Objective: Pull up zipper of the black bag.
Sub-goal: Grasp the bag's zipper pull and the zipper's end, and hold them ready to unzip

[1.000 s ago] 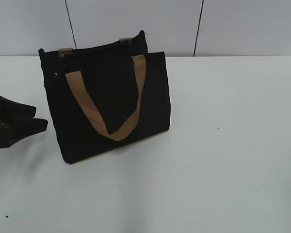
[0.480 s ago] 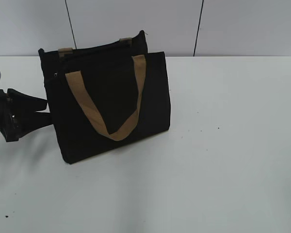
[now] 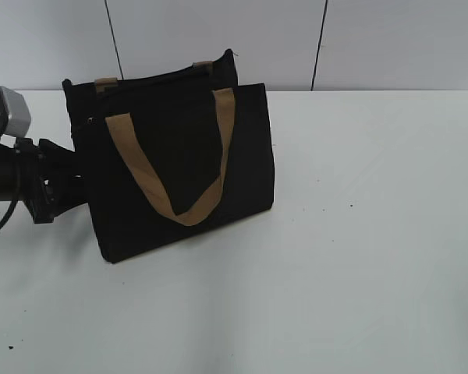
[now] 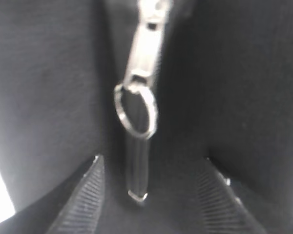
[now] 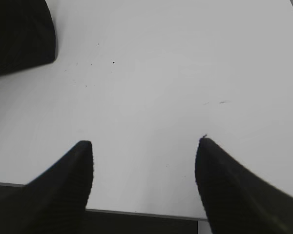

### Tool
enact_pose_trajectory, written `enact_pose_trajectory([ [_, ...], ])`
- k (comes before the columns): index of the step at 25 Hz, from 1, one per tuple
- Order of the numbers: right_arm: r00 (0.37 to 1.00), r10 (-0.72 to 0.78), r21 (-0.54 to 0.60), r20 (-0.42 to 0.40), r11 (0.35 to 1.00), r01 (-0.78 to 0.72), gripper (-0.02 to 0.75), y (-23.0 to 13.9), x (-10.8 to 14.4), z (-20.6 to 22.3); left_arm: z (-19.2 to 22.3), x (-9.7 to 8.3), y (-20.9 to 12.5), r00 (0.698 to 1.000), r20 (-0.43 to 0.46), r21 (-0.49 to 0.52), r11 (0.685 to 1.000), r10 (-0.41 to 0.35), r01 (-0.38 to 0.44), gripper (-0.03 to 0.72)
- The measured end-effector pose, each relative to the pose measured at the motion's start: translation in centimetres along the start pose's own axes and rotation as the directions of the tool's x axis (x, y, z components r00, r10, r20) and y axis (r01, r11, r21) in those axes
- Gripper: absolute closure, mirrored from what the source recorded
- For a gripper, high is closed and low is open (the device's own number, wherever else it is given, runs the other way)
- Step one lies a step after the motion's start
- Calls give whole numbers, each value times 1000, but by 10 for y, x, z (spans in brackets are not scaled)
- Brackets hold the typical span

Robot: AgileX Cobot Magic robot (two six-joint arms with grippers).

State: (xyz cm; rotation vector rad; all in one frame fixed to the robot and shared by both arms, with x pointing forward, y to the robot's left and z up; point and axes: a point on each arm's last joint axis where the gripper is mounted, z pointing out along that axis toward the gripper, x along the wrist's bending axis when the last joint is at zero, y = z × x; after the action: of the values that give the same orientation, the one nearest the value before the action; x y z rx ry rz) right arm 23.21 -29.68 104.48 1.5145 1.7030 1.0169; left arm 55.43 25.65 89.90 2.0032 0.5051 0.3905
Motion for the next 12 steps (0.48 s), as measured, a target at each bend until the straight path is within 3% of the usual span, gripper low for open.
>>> enact_pose_trajectory([
  [8, 1000, 0, 0, 0, 1000, 0, 238, 0, 0, 0, 10, 4, -3, 1000, -16, 68, 997, 23, -21, 221],
  [12, 1000, 0, 0, 0, 1000, 0, 238, 0, 0, 0, 10, 5, -3, 999, -22, 77, 997, 25, -23, 276],
])
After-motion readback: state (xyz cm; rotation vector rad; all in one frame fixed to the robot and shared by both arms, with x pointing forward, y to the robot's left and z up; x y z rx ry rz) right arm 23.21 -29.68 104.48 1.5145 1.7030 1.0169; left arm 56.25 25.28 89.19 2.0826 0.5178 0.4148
